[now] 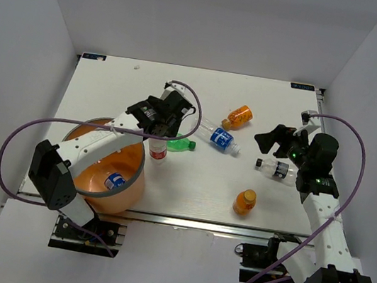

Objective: Put the plastic bottles in the bin

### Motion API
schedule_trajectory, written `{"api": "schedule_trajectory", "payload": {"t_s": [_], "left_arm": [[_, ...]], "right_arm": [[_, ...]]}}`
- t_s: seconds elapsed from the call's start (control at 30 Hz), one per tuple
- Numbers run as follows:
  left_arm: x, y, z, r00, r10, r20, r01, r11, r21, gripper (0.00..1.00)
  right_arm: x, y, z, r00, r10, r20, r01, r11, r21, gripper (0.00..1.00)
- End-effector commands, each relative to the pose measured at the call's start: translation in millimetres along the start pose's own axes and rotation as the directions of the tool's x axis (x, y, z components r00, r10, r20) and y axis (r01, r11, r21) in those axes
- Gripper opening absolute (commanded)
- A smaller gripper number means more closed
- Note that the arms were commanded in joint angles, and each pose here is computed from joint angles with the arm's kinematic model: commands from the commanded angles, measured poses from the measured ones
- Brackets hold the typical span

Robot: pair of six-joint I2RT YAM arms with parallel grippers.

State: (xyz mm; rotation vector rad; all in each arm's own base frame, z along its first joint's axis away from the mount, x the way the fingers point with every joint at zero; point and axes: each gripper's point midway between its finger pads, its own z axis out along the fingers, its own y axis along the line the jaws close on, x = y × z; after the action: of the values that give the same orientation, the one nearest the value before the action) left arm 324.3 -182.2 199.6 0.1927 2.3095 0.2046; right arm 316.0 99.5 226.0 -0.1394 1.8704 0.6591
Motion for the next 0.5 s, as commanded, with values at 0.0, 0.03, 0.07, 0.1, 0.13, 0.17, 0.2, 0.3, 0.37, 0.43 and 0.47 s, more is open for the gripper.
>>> {"api": "schedule_trajectory", "payload": {"t_s": [0.0,0.03,0.07,0.1,0.13,0.17,0.2,0.3,0.37,0.43,0.47], "left_arm": [[-1,4,-2,1.000,-0.016,0.009,0.017,0.999,-0.031,0.72],[-1,4,-2,1.000,-0.018,0.008,0.019,0.999,-0.029,0.66],[-3,3,-3,1.000,-0.021,0.013,0.021,1.000,-0.020,0.64],[-6,4,-6,0.999,-0.028,0.025,0.029,0.999,-0.014,0.62],[-7,4,-7,0.999,-0.033,0.025,0.033,0.999,-0.014,0.59],[-7,5,-9,0.999,-0.038,0.026,0.039,0.999,-0.014,0.53],[-9,4,-10,0.999,-0.043,0.030,0.043,0.999,-0.007,0.51],[-9,6,-16,0.998,-0.057,0.035,0.057,0.998,0.003,0.40],[-10,7,-20,0.997,-0.066,0.045,0.066,0.998,0.010,0.32],[-13,8,-26,0.995,-0.079,0.061,0.077,0.997,0.028,0.26],[-17,7,-29,0.993,-0.088,0.074,0.085,0.996,0.040,0.24]], "right_arm": [[-23,8,-2,0.998,-0.041,0.055,0.043,0.999,-0.023,0.89],[-23,8,-2,0.997,-0.044,0.055,0.045,0.999,-0.025,0.89],[-22,8,-2,0.998,-0.041,0.055,0.043,0.999,-0.023,0.89],[-23,8,-2,0.998,-0.041,0.057,0.043,0.999,-0.024,0.89],[-21,8,-2,0.998,-0.039,0.052,0.041,0.999,-0.026,0.89],[-21,9,-2,0.998,-0.038,0.051,0.040,0.999,-0.031,0.90],[-21,8,-1,0.998,-0.037,0.050,0.038,0.999,-0.029,0.89],[-20,9,-1,0.998,-0.034,0.046,0.036,0.999,-0.033,0.89],[-20,8,0,0.999,-0.031,0.044,0.033,0.999,-0.032,0.89],[-20,9,0,0.999,-0.028,0.044,0.030,0.999,-0.032,0.89],[-19,9,-1,0.999,-0.028,0.041,0.030,0.999,-0.032,0.89]]}}
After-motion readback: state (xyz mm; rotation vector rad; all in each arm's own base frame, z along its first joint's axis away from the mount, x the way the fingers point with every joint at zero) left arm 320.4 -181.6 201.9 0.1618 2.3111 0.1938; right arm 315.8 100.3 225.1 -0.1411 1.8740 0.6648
